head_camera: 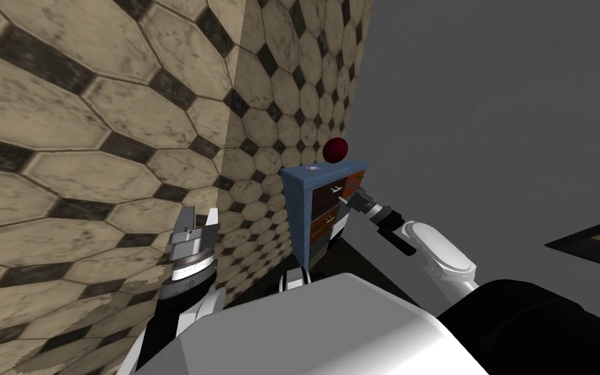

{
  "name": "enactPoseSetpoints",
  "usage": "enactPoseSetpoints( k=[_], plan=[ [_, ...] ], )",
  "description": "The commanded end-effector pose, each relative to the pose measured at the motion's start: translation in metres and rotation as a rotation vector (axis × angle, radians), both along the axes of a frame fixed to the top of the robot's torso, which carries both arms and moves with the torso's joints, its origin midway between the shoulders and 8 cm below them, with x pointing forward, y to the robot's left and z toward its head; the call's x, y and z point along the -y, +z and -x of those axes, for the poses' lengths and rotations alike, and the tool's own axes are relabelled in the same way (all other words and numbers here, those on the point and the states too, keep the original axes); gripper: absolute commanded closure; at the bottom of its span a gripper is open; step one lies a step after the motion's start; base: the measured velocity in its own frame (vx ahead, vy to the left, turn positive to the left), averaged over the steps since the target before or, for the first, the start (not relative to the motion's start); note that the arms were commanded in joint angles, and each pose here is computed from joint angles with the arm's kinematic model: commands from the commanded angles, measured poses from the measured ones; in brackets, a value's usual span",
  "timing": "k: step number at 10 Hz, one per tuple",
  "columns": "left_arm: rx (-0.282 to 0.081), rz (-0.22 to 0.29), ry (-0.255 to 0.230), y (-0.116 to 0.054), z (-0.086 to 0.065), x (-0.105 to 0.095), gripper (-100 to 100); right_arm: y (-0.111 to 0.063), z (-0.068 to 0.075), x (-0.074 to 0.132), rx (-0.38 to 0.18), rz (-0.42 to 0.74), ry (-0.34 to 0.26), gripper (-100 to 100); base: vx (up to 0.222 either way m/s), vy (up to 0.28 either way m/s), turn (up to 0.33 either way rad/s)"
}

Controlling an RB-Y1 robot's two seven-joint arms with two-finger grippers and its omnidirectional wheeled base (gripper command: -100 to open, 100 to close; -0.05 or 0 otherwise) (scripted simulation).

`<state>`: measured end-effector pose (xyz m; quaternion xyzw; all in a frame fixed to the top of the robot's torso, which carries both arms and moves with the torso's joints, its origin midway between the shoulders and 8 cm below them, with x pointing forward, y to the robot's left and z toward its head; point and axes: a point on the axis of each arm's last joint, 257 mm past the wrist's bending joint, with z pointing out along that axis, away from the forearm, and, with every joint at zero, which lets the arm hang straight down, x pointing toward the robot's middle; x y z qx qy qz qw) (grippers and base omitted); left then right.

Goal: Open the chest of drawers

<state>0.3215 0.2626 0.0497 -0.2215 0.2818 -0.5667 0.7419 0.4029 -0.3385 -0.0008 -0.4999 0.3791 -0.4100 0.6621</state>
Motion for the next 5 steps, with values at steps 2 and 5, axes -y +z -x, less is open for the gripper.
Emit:
enactPoseSetpoints(
  k=[2, 5],
  plan=[
    [0.000, 0.000, 0.000, 0.0001, 0.0000, 0.0000, 0, 0.0050, 0.0001, 0.0043, 0.000, -0.003, 0.000, 100, 0.000, 0.006, -0.015],
    [0.000, 0.000, 0.000, 0.0001, -0.0001, 0.0000, 0, 0.0074, 0.0031, -0.0011, 0.002, -0.008, 0.017, 100, -0.149, -0.081, -0.056]
  ],
)
